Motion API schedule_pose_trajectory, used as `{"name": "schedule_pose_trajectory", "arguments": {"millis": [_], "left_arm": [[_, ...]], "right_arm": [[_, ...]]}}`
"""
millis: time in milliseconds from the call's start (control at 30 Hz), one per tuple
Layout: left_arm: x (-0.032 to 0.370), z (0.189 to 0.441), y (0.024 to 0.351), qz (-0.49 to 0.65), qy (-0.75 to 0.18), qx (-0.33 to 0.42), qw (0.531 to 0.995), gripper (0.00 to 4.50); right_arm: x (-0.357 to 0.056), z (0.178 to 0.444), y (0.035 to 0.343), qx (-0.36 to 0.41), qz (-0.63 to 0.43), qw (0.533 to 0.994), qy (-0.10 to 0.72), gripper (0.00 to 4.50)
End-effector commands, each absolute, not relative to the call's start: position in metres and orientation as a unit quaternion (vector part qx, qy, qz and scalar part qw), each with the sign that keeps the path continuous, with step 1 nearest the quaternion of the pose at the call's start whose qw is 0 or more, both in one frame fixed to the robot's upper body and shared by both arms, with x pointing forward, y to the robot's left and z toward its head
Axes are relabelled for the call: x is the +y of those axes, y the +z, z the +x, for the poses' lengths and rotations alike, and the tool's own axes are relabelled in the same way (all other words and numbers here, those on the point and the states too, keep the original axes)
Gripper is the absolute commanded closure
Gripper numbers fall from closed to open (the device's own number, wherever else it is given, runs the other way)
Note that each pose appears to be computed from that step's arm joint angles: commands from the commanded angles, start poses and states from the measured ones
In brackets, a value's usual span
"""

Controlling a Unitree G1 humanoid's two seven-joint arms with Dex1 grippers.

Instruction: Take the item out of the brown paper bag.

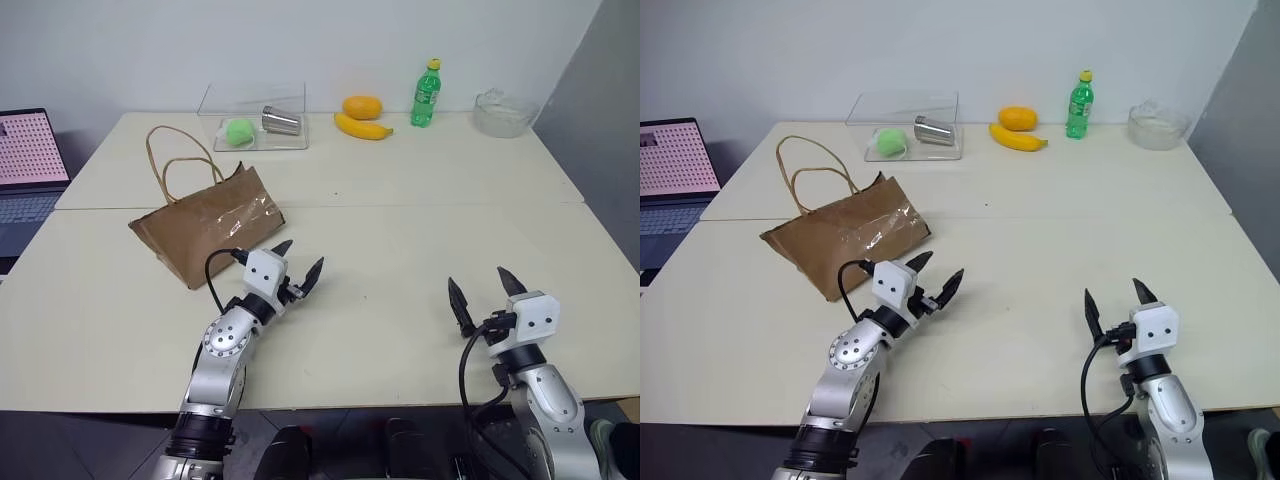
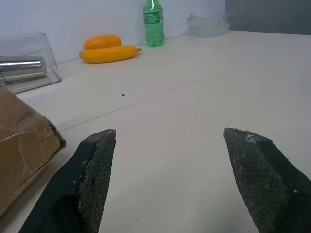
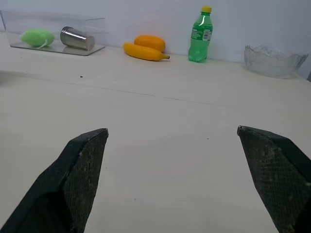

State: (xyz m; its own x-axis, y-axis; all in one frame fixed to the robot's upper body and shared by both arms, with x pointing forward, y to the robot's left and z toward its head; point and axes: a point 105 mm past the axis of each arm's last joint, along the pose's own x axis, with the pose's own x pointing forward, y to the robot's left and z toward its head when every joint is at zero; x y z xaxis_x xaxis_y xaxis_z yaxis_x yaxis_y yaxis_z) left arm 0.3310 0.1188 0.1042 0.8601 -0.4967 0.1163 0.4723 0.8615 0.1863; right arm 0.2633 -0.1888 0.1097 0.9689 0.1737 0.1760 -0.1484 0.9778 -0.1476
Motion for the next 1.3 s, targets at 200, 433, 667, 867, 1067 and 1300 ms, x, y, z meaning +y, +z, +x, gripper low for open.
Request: {"name": "schedule_pose_trajectory", "arguments": {"millis": [200,433,667,867,1067,1300], "left_arm": [[0.117,0.330,0.113,0.082,-0.256,-0.094,0.959,0.78],[0.119,0.329,0.114,0.085,-0.250,-0.094,0.960,0.78],[0.121,0.329,0.116,0.089,-0.246,-0.097,0.960,0.78],[0.139,0.329,0.132,0.100,-0.223,-0.111,0.963,0.78],[0.156,0.319,0.155,0.094,-0.188,-0.126,0.970,0.78],[0.188,0.285,0.174,0.001,-0.248,-0.114,0.962,0.78]], "right_arm": [[-0.188,0.263,0.126,-0.124,-0.071,0.986,0.082,0.00],[-0.184,0.265,0.124,-0.123,-0.073,0.985,0.093,0.00],[-0.179,0.266,0.126,-0.127,-0.089,0.982,0.110,0.00],[-0.155,0.265,0.130,-0.126,-0.092,0.970,0.185,0.00],[-0.126,0.274,0.148,-0.144,-0.060,0.953,0.259,0.00],[-0.099,0.285,0.174,-0.148,-0.039,0.921,0.359,0.00]]}}
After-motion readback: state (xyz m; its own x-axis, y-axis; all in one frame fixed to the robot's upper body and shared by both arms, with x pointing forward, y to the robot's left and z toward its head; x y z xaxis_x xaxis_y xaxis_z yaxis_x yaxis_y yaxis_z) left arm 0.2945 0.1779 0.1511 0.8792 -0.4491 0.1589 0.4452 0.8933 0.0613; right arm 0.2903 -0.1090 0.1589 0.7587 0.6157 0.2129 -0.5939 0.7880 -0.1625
